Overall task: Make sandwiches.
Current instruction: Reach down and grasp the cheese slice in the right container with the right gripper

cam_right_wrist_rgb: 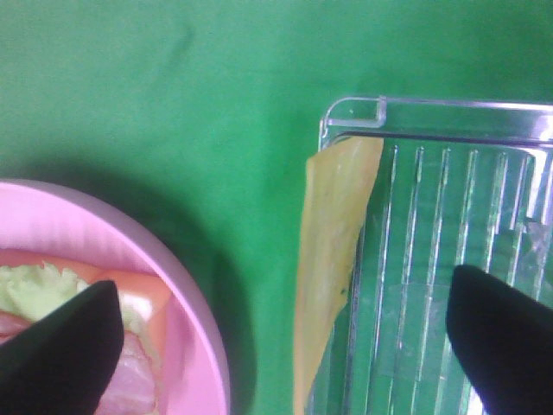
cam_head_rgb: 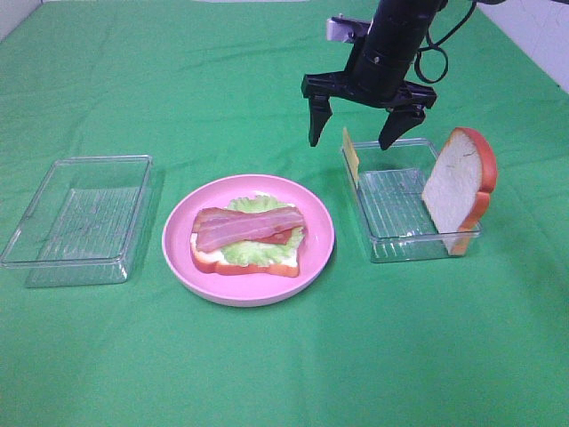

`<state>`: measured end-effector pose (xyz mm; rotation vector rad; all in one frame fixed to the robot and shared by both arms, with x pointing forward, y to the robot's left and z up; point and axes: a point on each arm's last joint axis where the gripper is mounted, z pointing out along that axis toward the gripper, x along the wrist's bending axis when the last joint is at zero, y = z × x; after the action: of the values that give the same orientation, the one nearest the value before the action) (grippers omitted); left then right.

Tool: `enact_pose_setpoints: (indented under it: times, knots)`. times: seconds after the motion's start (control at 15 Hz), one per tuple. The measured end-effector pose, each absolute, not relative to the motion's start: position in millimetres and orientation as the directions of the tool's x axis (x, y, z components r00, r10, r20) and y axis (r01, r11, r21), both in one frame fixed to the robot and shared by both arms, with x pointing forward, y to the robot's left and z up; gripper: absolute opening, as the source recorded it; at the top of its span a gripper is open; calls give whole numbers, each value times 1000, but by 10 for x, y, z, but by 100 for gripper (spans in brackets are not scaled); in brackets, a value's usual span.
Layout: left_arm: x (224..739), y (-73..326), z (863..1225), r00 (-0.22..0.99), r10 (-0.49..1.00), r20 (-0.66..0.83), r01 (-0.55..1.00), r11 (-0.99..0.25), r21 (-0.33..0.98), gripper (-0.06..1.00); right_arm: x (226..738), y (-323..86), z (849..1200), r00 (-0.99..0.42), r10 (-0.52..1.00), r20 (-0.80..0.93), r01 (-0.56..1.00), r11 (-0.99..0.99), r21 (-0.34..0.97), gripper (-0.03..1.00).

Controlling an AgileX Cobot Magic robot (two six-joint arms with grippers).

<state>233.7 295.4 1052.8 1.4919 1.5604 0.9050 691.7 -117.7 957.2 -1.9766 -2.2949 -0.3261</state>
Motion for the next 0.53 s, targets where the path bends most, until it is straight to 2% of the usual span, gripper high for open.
enact_pose_setpoints:
  times: [0.53]
  knots:
    - [2337, 2954, 10528, -7, 998, -61, 443, 57, 895, 96, 6959, -1156, 9297, -142, 967, 210, 989, 131, 64, 94]
